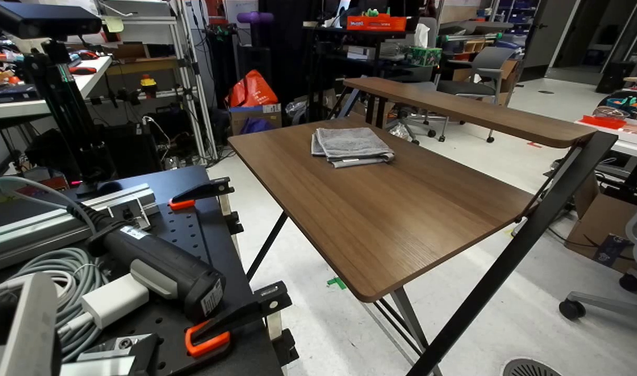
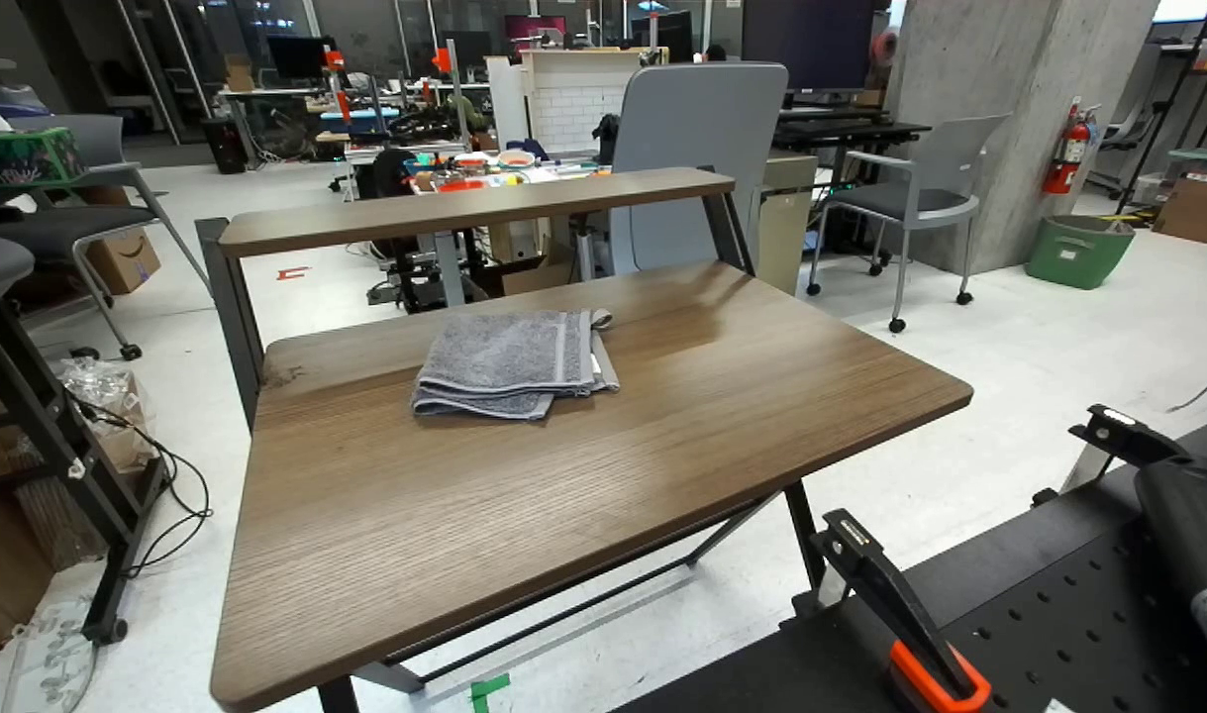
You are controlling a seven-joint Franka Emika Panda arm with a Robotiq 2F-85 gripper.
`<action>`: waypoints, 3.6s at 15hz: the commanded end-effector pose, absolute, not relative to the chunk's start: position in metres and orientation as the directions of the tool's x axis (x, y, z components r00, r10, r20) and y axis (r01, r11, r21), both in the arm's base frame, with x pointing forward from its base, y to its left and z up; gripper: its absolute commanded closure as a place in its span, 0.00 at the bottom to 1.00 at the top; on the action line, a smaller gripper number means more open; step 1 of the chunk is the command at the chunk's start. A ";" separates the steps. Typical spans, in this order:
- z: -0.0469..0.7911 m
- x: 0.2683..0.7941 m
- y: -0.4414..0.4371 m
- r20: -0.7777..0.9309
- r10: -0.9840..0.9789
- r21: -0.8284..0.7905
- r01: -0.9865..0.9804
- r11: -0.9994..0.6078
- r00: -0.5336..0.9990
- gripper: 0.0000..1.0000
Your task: Move the towel to the right front corner
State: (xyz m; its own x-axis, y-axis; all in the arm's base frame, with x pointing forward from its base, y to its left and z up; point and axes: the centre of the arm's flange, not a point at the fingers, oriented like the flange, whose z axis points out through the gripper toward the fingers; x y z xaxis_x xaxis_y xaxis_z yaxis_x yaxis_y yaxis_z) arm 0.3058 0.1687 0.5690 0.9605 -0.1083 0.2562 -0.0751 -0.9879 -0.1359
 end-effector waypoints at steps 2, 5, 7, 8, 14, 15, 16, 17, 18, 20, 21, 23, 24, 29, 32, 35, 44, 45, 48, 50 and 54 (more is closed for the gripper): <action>0.569 0.306 0.169 0.256 -0.108 -0.136 -0.075 -0.988 0.961 0.00; 0.550 0.325 0.178 0.235 -0.082 -0.121 -0.054 -0.991 0.969 0.00; 0.534 0.347 0.184 0.212 -0.071 -0.116 -0.048 -0.992 0.975 0.00; 0.526 0.360 0.187 0.205 -0.069 -0.120 -0.045 -0.992 0.976 0.00; 0.452 0.462 0.197 0.149 -0.105 -0.138 -0.085 -0.987 0.983 0.00; 0.439 0.478 0.199 0.141 -0.115 -0.133 -0.097 -0.986 0.983 0.00; 0.424 0.494 0.202 0.126 -0.117 -0.140 -0.099 -0.985 0.985 0.00; 0.411 0.510 0.206 0.112 -0.120 -0.140 -0.104 -0.985 0.986 0.00; 0.395 0.523 0.212 0.092 -0.123 -0.138 -0.110 -0.984 0.988 0.00; 0.367 0.551 0.225 0.077 -0.123 -0.125 -0.113 -0.986 0.989 0.00; 0.354 0.564 0.234 0.071 -0.121 -0.117 -0.112 -0.987 0.990 0.00; 0.328 0.591 0.252 0.058 -0.116 -0.099 -0.110 -0.989 0.992 0.00; 0.315 0.604 0.261 0.055 -0.117 -0.088 -0.112 -0.990 0.992 0.00; 0.257 0.659 0.297 0.060 -0.144 -0.051 -0.141 -0.989 0.988 0.00; 0.224 0.680 0.306 0.061 -0.165 -0.039 -0.163 -0.986 0.984 0.00; 0.195 0.694 0.307 0.053 -0.185 -0.022 -0.184 -0.983 0.981 0.00; 0.133 0.699 0.299 -0.030 -0.205 0.035 -0.204 -0.978 0.978 0.00; 0.128 0.698 0.298 -0.035 -0.207 0.040 -0.205 -0.978 0.978 0.00; 0.116 0.691 0.289 -0.057 -0.214 0.057 -0.211 -0.976 0.975 0.00; 0.108 0.685 0.279 -0.070 -0.231 0.067 -0.226 -0.972 0.970 0.00; 0.095 0.668 0.245 -0.089 -0.313 0.082 -0.306 -0.949 0.946 0.00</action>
State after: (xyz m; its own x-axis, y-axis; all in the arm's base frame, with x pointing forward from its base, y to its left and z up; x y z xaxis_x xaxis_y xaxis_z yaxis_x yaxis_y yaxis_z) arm 0.6832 0.2744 0.1125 0.9686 -0.2430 -0.0533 -0.2399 -0.9691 0.0581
